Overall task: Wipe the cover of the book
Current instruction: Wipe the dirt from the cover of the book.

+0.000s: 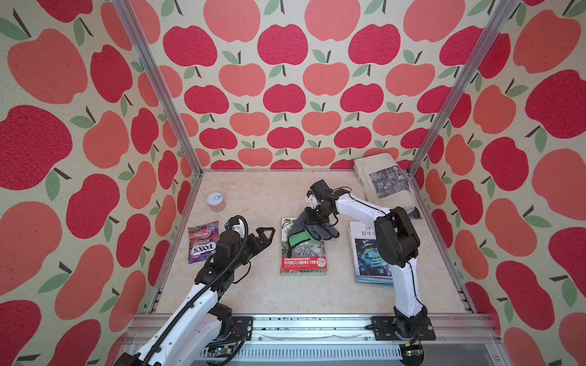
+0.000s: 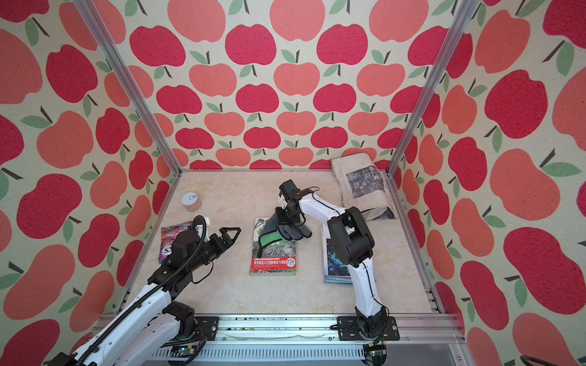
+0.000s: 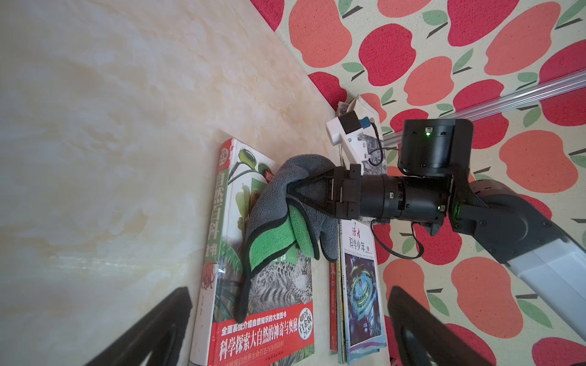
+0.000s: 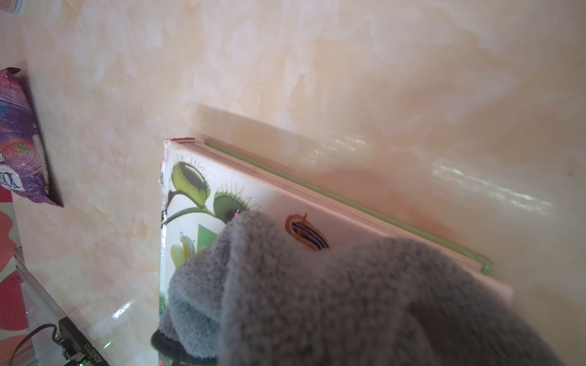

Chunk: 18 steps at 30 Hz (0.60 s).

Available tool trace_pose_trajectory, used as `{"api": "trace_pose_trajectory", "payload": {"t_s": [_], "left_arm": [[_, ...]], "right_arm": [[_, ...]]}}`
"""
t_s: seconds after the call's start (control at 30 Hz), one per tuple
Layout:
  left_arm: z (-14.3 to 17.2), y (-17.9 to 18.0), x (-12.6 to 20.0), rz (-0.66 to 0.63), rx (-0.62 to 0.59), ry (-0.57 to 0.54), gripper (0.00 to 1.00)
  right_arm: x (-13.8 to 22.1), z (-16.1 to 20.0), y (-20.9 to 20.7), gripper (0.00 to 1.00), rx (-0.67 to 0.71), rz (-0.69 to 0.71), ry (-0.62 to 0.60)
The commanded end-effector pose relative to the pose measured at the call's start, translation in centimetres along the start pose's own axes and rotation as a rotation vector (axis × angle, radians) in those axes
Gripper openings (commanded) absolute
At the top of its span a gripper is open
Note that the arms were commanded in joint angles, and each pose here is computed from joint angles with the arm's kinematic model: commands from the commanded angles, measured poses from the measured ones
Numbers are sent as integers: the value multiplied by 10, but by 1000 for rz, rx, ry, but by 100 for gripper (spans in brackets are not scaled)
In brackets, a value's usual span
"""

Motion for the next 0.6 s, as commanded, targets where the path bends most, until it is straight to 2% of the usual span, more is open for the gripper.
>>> {"api": "trace_pose_trajectory", "payload": {"t_s": [0.0,0.3,0.43,0.57], "left_arm": [[-5,-5,0,12,-13,-26,99],[-5,-6,-20,4,-18,12,99],[-6,-9,-22,8,-23,15,99],[-5,-7,-21,6,-26,17,99]], "right_arm": [[-10,68,-4,3,-21,48,135],[18,140,31,4,36,41,182],[19,149,35,4,8,20,185],[13,135,26,4,15,42,179]]}}
Point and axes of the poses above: each gripper's point midway between its finger pads, its own x axis back along the fingers, its own y axis along the line the jaws close on, z = x × y, the point moved 1 cm from there along x, back along the fingers, and after that the axes turned 14 degrees about x, right-handed, at the moved point
